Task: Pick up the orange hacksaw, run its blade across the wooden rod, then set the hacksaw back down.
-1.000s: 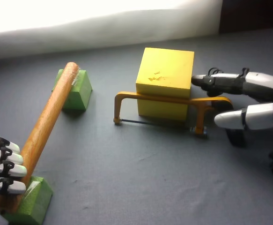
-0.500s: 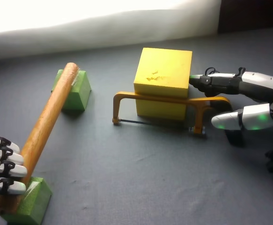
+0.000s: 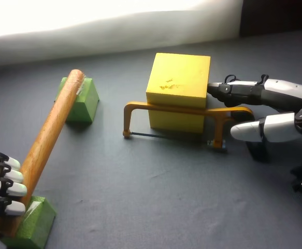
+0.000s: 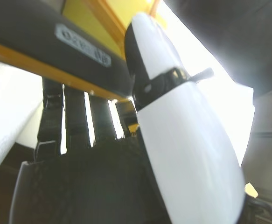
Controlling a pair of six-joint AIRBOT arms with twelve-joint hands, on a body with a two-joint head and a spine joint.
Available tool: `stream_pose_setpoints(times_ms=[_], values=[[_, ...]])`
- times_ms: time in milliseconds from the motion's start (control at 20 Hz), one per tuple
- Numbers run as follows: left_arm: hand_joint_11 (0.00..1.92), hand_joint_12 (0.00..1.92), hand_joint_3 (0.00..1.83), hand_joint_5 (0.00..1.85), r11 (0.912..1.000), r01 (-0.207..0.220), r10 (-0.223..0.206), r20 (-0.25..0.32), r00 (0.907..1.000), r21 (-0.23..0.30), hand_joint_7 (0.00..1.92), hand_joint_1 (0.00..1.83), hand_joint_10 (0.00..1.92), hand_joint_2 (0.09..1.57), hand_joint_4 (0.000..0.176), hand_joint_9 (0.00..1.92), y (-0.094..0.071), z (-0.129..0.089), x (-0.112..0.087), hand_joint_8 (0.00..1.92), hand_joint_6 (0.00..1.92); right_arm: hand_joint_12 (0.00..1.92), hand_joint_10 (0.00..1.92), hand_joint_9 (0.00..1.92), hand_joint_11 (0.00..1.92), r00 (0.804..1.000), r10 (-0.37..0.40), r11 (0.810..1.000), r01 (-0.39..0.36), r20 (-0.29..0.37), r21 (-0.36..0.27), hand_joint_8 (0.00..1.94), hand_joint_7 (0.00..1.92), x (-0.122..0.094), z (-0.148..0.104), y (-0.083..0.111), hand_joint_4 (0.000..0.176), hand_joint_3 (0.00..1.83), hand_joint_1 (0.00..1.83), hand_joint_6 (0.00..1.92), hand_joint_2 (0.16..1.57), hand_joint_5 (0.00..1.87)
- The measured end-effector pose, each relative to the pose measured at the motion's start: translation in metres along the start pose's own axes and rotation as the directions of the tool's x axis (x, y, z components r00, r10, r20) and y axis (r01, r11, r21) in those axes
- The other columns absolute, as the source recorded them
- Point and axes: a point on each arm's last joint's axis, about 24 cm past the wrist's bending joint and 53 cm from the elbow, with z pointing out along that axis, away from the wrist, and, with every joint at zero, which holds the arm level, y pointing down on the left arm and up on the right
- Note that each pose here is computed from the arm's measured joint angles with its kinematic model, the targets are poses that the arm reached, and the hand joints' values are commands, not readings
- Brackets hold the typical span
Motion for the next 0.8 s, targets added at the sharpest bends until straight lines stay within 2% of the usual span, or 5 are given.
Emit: stream_pose_setpoints(times_ms=[300,500,550,600,800], values=[[0.0,0.15,0.0,0.09,1.0,0.001,-0.001,0.001,1.0,0.001,0.08,0.02,0.0,1.26,0.0,0.05,0.0,0.0,0.0,0.0,0.0,1.04,0.03,0.42,0.01,0.999,0.031,0.999,-0.031,0.042,-0.009,0.01,0.39,0.001,0.002,0.002,0.0,0.0,1.04,0.01,1.22,0.33],[0.0,0.28,0.0,0.11,1.0,0.001,-0.001,0.001,1.0,0.002,0.1,0.0,0.0,1.25,0.0,0.07,0.0,0.0,0.0,0.0,0.0,1.14,0.1,0.95,0.53,0.997,0.054,0.999,-0.054,0.057,-0.01,0.04,0.91,-0.001,0.002,0.002,0.0,0.0,1.23,0.04,1.17,0.75],[0.0,0.24,0.0,0.1,1.0,0.003,-0.003,0.003,1.0,0.003,0.09,0.0,0.0,1.25,0.0,0.06,0.0,0.0,-0.001,0.0,0.0,1.08,1.04,0.92,0.69,0.996,0.059,0.998,-0.059,0.066,-0.01,0.86,0.88,-0.004,0.001,0.003,0.0,0.02,1.33,1.07,1.17,0.65],[0.0,0.24,0.0,0.1,1.0,0.004,-0.004,0.005,1.0,0.004,0.1,0.01,0.01,1.25,0.0,0.07,0.0,0.0,-0.001,0.01,0.0,1.24,1.3,0.87,0.74,0.996,0.061,0.998,-0.061,0.071,-0.011,1.07,0.88,-0.006,0.0,0.003,0.0,0.01,1.35,1.22,1.19,0.64],[0.0,0.25,0.0,0.1,1.0,0.006,-0.006,0.008,0.9999,0.004,0.09,0.02,0.0,1.26,0.0,0.07,-0.001,0.001,-0.002,0.0,0.0,1.49,1.29,0.97,0.85,1.0,0.011,1.0,-0.011,0.022,-0.009,0.95,1.02,0.011,0.002,0.003,0.0,0.0,1.38,0.95,1.12,0.86]])
